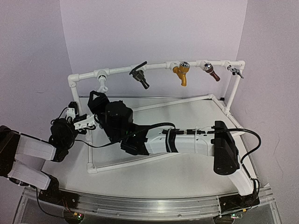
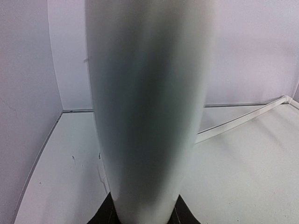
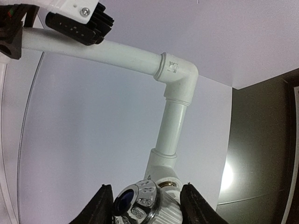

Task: Install the water faucets
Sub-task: Place the adaptor at the water faucet.

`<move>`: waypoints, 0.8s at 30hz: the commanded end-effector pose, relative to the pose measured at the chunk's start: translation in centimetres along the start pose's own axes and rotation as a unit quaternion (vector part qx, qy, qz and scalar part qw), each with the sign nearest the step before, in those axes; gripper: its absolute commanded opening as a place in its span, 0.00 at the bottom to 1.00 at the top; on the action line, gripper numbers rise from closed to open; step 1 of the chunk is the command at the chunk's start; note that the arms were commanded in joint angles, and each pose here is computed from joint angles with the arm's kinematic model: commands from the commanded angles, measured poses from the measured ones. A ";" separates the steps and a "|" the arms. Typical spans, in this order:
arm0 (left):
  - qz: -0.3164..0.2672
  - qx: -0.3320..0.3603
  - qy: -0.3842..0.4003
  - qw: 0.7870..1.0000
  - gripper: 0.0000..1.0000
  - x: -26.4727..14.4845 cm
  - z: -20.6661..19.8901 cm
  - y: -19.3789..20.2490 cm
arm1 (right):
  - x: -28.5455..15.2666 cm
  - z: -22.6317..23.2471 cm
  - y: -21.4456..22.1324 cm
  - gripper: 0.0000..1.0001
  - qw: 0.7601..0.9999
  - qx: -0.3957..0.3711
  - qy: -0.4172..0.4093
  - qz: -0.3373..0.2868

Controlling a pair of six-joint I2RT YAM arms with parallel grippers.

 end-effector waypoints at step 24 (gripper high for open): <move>-0.025 -0.016 0.085 0.996 0.00 0.2 -2.9 -1.7 | -1.1 -6.1 14.2 0.07 0.357 0.923 0.140 0.010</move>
Point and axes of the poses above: each gripper's point midway between its finger pads, its own x axis out along the fingers, its own z axis along the line the jaws close on, y = z × x, the point moved 4 cm from there along -x, back along the fingers, and after that the axes turned 9 degrees about x, right-handed, at the moved point
